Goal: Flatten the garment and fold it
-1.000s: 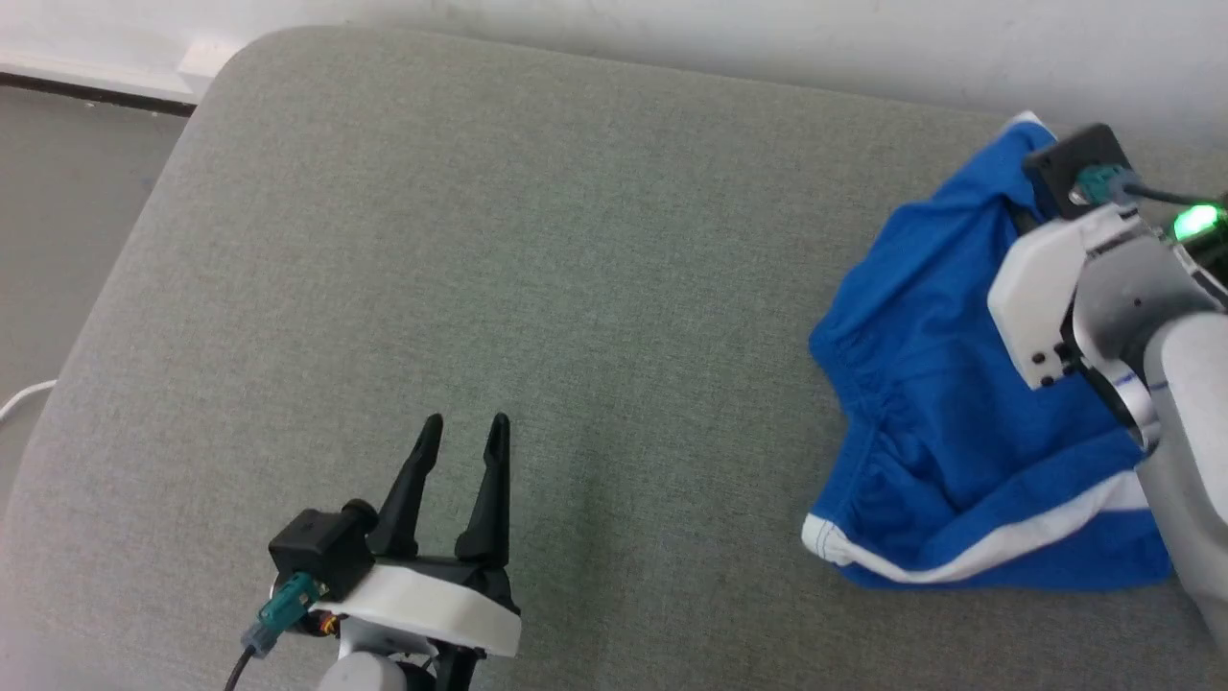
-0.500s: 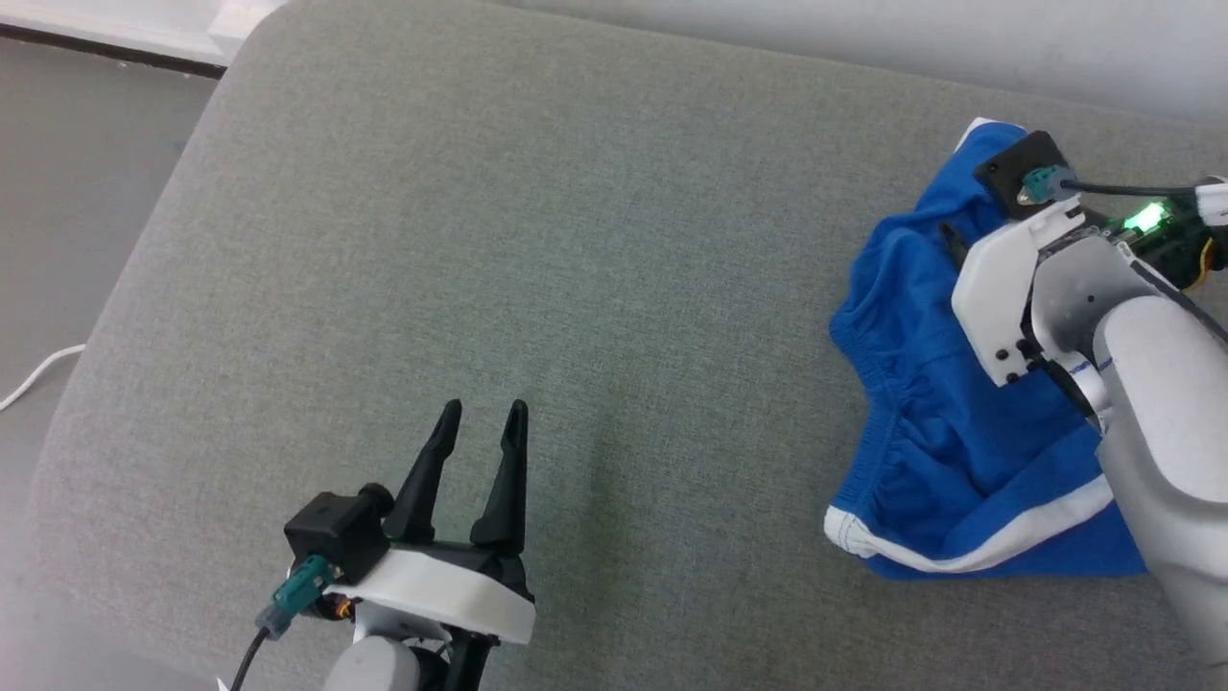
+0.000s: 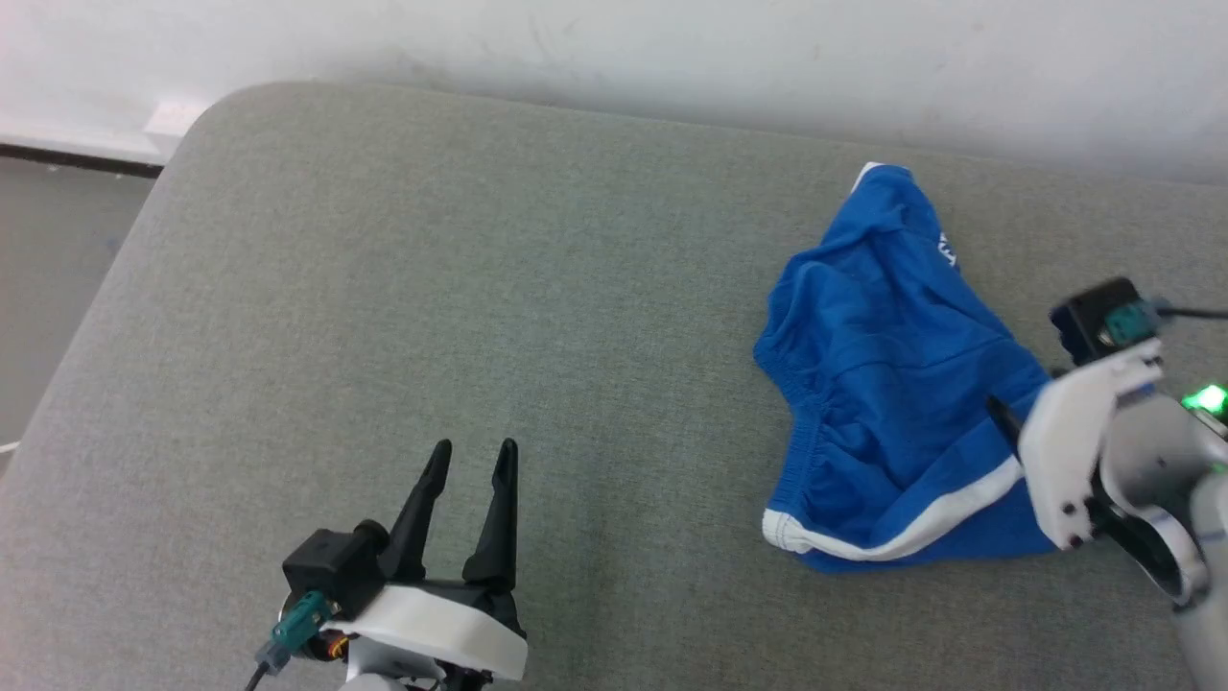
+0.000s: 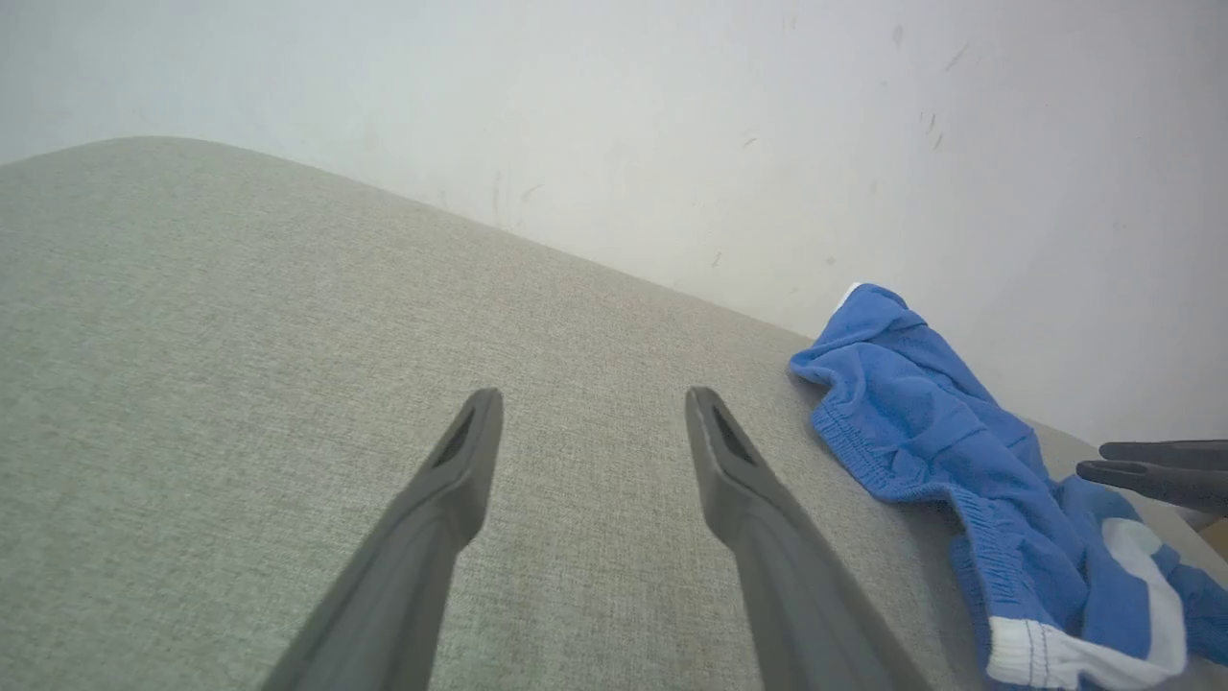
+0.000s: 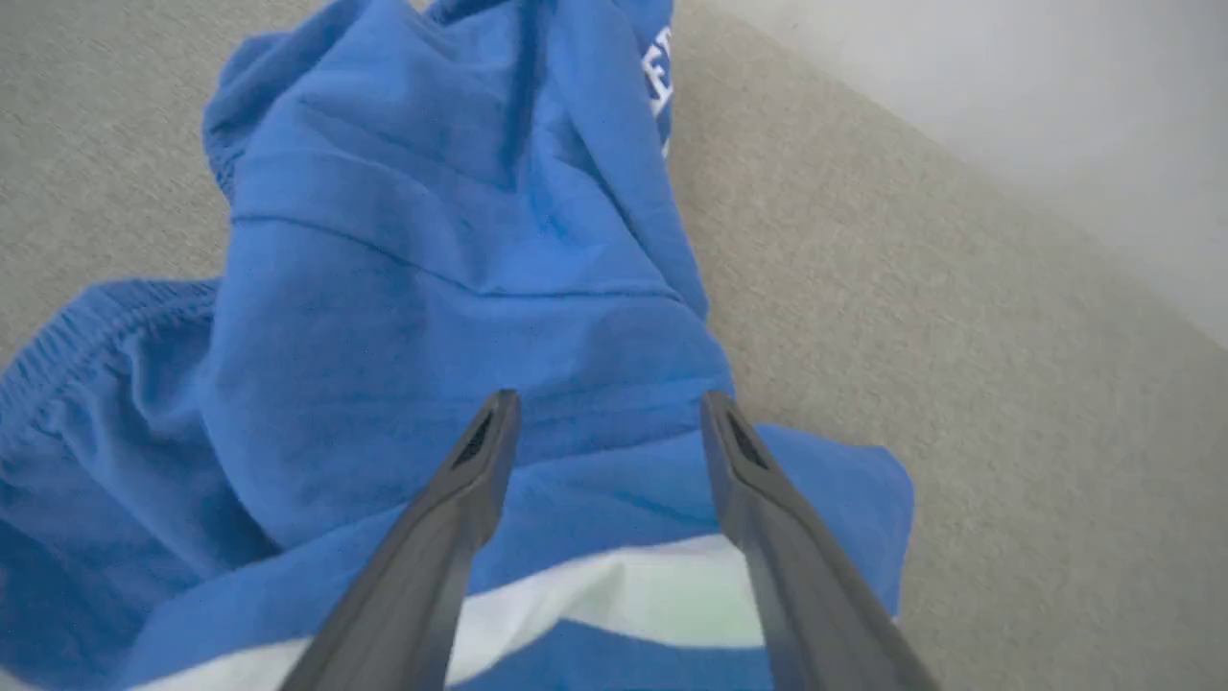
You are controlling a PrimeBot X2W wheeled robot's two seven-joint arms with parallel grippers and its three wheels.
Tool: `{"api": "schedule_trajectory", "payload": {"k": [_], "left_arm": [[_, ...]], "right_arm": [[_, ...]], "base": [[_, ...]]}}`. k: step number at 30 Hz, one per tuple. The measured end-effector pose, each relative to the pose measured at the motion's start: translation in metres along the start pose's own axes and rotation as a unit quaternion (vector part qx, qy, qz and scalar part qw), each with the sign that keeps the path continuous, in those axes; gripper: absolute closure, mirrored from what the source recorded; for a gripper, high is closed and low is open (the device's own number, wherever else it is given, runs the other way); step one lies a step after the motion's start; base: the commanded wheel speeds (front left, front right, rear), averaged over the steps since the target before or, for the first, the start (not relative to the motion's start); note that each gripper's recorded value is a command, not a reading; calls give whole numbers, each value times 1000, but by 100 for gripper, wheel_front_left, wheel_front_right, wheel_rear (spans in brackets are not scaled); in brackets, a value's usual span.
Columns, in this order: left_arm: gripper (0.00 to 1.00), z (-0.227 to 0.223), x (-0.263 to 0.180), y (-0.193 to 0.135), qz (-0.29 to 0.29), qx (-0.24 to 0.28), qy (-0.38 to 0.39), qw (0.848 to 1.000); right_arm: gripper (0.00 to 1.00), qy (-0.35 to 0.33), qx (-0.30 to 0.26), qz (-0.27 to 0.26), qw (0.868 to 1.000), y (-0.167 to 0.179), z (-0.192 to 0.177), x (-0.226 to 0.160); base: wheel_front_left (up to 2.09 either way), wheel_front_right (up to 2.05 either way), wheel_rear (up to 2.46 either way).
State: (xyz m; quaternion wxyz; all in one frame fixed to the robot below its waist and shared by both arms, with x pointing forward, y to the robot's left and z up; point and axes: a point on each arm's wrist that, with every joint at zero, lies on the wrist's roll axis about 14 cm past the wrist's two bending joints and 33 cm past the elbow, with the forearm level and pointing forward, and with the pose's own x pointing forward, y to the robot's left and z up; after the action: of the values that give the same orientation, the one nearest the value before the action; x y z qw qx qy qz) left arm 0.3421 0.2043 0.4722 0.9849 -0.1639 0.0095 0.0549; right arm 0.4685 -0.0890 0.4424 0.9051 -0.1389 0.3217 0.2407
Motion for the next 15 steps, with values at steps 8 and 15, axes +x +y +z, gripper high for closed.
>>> {"api": "schedule_trajectory", "payload": {"k": [8,15], "left_arm": [[0,0,-1,-5,-8,0,0,1000],[0,-2,-3,5,8,5,4,1000]], "right_arm": [[0,82,26,-48,995,-17,-59,-36],[0,83,28,-36,995,0,-79,-19]], "base": [[0,0,0],[0,0,0]]}}
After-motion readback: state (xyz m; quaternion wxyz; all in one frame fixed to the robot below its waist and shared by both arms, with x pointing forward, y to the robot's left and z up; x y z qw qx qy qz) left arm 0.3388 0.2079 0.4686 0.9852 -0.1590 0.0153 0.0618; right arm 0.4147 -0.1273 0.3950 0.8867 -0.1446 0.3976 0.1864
